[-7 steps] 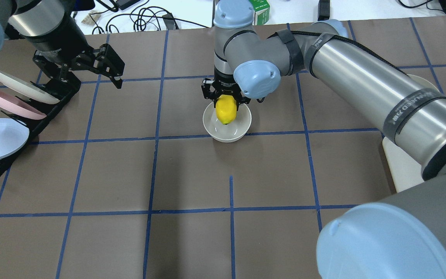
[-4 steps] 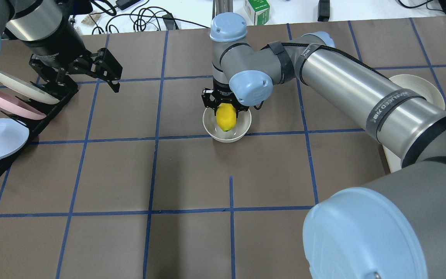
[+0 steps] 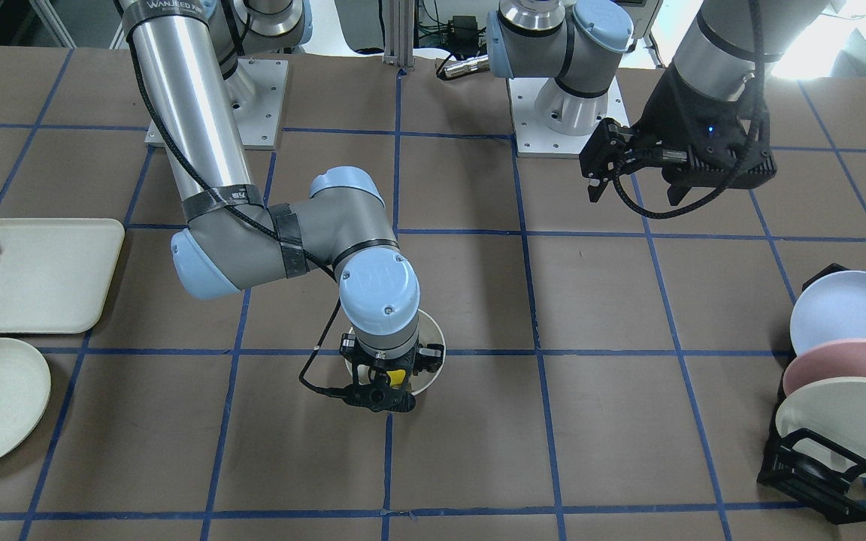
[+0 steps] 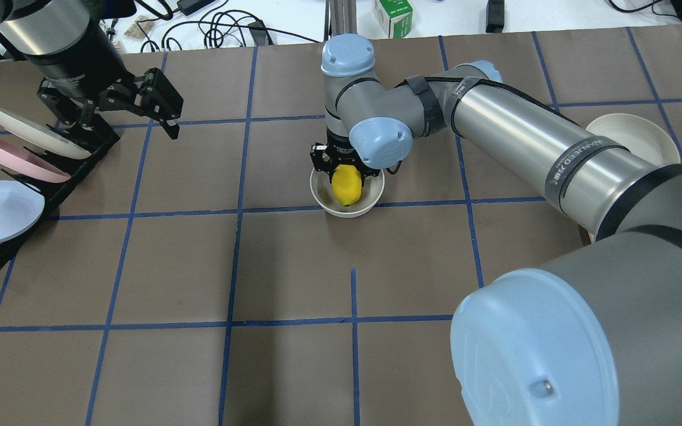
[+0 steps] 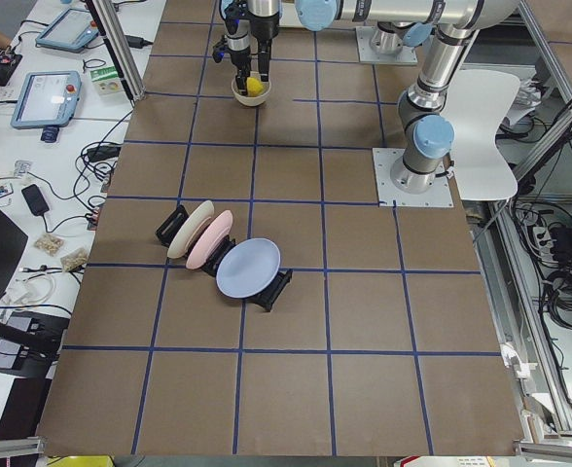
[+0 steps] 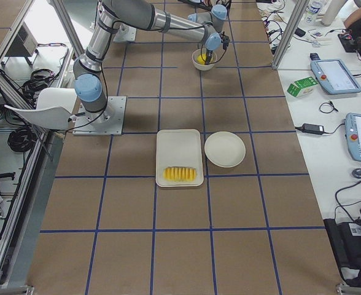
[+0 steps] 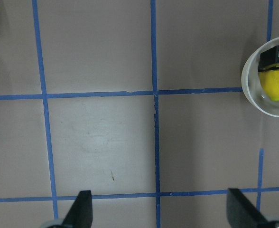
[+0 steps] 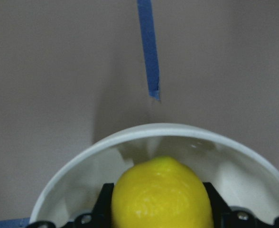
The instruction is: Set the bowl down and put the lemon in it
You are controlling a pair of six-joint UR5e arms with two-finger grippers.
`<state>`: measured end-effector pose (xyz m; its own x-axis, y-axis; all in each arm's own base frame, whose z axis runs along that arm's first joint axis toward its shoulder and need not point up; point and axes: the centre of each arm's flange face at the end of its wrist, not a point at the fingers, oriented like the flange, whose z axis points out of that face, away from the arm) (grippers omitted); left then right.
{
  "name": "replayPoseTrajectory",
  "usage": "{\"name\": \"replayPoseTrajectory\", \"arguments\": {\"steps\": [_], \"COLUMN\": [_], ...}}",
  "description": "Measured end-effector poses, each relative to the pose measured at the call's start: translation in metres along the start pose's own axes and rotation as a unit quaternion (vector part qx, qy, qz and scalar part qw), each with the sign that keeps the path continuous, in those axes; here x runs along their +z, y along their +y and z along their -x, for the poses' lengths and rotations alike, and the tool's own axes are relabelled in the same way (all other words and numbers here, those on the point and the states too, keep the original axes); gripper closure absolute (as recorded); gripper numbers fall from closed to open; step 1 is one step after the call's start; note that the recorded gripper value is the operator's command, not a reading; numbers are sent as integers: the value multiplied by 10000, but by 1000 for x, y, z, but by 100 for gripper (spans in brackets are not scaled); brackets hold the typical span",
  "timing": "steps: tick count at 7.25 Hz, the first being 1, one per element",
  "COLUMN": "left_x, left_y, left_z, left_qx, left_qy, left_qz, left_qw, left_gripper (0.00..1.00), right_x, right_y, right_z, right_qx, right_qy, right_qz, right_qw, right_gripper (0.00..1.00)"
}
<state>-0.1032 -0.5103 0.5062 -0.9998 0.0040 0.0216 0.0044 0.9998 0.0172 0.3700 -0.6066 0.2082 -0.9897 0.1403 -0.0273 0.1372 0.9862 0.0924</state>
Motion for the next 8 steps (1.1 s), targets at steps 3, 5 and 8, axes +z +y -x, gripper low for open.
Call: {"name": "replayPoseTrajectory", "arguments": {"steps": [3,5,8], "left_x": [-1,-1,-3], "left_y": [-4,-4,-3], "left_z": [0,0,0], "left_qx": [-116,-124,-128], "left_qy": [7,10,9], "left_qz": [5,-3,-14], "left_qw": [9999,9999,9999], "left_gripper": [0,0,0], "right_x": [-26,-94,-215], "right_y": [5,16,31], "right_z": [-4,-32,-147], "right_qx": [59,201,204], "right_qy": [-23,-28,48], "right_qz": [-30,-12,-133], "right_qw": [10000,9998,9997], "right_gripper": [0,0,0]}}
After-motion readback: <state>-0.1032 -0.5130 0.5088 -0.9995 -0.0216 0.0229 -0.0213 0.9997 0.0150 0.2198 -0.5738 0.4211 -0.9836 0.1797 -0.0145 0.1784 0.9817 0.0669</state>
